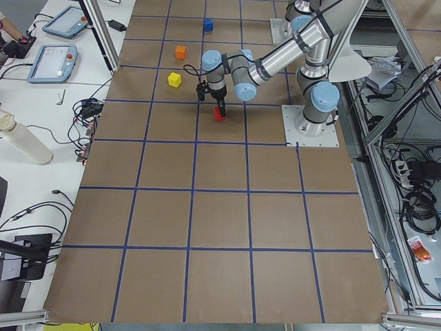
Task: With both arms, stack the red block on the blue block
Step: 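Carry the red cube with the left gripper toward the table center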
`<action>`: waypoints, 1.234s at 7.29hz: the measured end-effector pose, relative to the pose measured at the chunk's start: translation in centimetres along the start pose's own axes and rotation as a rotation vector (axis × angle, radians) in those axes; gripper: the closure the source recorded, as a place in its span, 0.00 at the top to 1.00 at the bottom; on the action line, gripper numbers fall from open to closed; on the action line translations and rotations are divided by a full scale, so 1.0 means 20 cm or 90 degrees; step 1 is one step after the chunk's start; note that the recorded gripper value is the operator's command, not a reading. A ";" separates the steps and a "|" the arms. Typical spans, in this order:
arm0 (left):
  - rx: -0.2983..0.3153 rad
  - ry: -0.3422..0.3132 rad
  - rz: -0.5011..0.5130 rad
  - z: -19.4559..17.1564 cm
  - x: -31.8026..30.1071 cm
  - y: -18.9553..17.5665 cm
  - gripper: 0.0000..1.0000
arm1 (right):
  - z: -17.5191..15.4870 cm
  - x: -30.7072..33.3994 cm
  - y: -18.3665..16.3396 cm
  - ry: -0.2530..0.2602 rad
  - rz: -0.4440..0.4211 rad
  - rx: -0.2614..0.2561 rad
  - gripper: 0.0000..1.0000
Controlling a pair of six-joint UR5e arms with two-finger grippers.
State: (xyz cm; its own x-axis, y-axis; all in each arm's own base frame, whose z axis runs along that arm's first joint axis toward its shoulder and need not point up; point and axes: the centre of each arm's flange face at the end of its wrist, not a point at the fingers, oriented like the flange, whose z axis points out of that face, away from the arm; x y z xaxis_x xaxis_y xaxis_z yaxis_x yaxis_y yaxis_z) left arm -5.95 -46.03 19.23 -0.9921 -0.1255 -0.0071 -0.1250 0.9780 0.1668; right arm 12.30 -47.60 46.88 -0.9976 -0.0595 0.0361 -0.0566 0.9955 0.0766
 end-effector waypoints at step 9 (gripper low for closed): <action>0.129 0.040 0.230 -0.55 1.09 0.00 0.00 | 0.03 0.00 0.00 -0.001 0.002 -0.001 1.00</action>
State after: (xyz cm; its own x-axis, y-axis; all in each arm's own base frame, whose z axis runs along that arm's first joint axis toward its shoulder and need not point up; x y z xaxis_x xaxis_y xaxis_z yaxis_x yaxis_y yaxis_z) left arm -27.44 -50.51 29.95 -0.9705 0.2285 0.0768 0.2251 0.9731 -0.0499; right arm 12.29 -47.53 46.27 -0.9978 -0.0561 0.0350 -0.0532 0.9955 0.0785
